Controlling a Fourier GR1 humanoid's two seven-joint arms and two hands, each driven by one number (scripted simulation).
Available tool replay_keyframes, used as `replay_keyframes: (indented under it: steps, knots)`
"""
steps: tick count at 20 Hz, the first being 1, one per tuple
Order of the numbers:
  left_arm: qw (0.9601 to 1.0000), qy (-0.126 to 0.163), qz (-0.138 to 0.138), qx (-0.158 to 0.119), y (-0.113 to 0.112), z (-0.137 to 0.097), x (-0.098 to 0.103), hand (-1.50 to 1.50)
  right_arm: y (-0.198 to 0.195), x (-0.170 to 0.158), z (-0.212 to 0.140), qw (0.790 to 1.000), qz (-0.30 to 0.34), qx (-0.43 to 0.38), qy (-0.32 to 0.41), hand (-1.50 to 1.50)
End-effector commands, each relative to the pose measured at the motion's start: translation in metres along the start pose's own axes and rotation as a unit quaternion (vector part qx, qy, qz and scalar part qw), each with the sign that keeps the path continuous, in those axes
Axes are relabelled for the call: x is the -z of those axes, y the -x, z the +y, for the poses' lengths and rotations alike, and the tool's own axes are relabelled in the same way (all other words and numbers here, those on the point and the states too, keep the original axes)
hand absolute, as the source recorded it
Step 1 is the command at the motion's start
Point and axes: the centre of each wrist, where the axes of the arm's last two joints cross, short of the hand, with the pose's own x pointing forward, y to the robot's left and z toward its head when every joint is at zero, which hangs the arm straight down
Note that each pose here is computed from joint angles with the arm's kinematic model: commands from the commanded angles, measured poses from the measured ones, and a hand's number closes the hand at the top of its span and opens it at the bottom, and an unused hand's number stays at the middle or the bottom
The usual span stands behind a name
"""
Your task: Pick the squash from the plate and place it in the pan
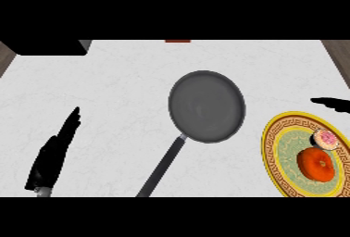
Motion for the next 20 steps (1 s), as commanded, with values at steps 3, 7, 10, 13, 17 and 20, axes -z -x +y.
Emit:
replay_keyframes:
  steps: [3, 7, 10, 13, 17, 20]
  knots:
    - [0.9999, -0.011, 0.005, 0.003, -0.004, 0.007, 0.007, 0.0, -0.027, 0.016, 0.025, 0.998, 0.038, -0.039, -0.026, -1.5]
    - [1.0, -0.006, 0.002, -0.003, -0.012, 0.019, 0.019, 0.0, -0.02, 0.008, 0.016, 0.998, 0.035, -0.038, -0.047, -1.5]
    - [1.0, -0.008, 0.004, -0.004, 0.003, 0.004, 0.003, 0.0, -0.015, 0.019, 0.027, 0.996, 0.044, -0.047, -0.058, -1.5]
    - [0.9999, 0.001, 0.006, -0.008, 0.009, 0.021, -0.01, 0.0, -0.026, 0.028, 0.03, 0.994, 0.074, -0.063, -0.057, -1.5]
    - [1.0, -0.005, 0.002, -0.003, -0.004, 0.01, -0.006, 0.0, -0.015, 0.016, 0.062, 0.992, 0.085, -0.072, -0.058, -1.5]
    - [1.0, -0.005, -0.002, -0.008, 0.007, -0.001, 0.001, 0.0, -0.027, 0.049, 0.048, 0.991, 0.093, -0.074, -0.054, -1.5]
